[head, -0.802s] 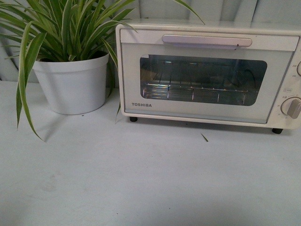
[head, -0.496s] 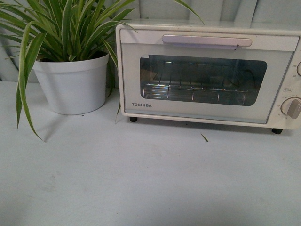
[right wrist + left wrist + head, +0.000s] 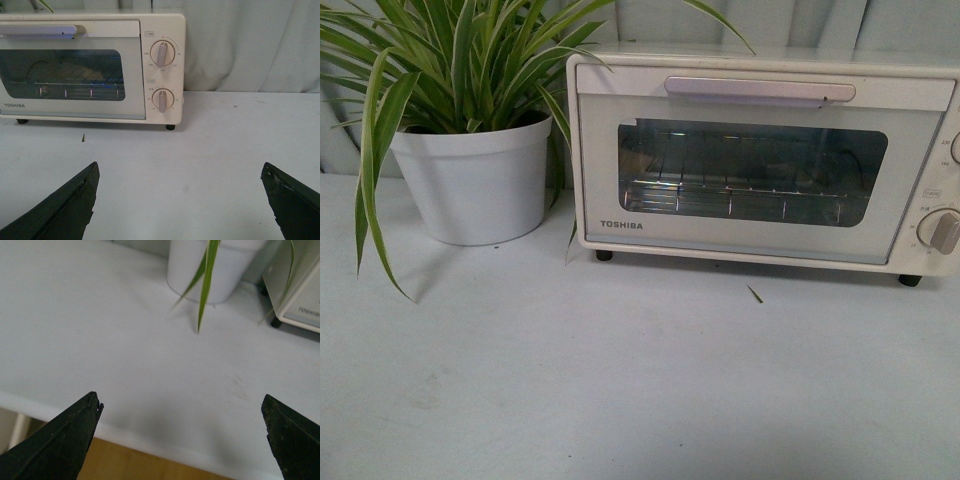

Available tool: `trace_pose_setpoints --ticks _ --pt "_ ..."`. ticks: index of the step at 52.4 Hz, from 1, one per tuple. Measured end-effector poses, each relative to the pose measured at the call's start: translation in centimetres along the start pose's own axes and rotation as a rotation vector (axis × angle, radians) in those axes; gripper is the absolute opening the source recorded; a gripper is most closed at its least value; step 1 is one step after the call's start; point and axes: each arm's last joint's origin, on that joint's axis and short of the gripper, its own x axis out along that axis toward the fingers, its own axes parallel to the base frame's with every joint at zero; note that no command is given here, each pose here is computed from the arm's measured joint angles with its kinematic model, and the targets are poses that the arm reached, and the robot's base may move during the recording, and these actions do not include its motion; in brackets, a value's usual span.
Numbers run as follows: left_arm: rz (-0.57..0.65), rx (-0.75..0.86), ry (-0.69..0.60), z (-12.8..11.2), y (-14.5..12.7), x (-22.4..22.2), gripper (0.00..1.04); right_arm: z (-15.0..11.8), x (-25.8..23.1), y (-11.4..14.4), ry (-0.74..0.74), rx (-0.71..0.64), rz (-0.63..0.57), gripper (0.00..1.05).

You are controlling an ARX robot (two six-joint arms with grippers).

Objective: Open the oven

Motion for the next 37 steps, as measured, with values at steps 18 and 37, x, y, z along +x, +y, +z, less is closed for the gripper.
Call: trace_pose_setpoints --ticks 18,37 --pt "-0.213 -0.452 0.228 2.9 -5.2 4.6 0.98 0.0 0.0 0.0 0.0 0.0 0.0 0.95" --pt "-0.313 -0.653 0.417 1.9 -13.6 11.6 0.98 0.0 0.0 0.0 0.0 0.0 0.0 0.95"
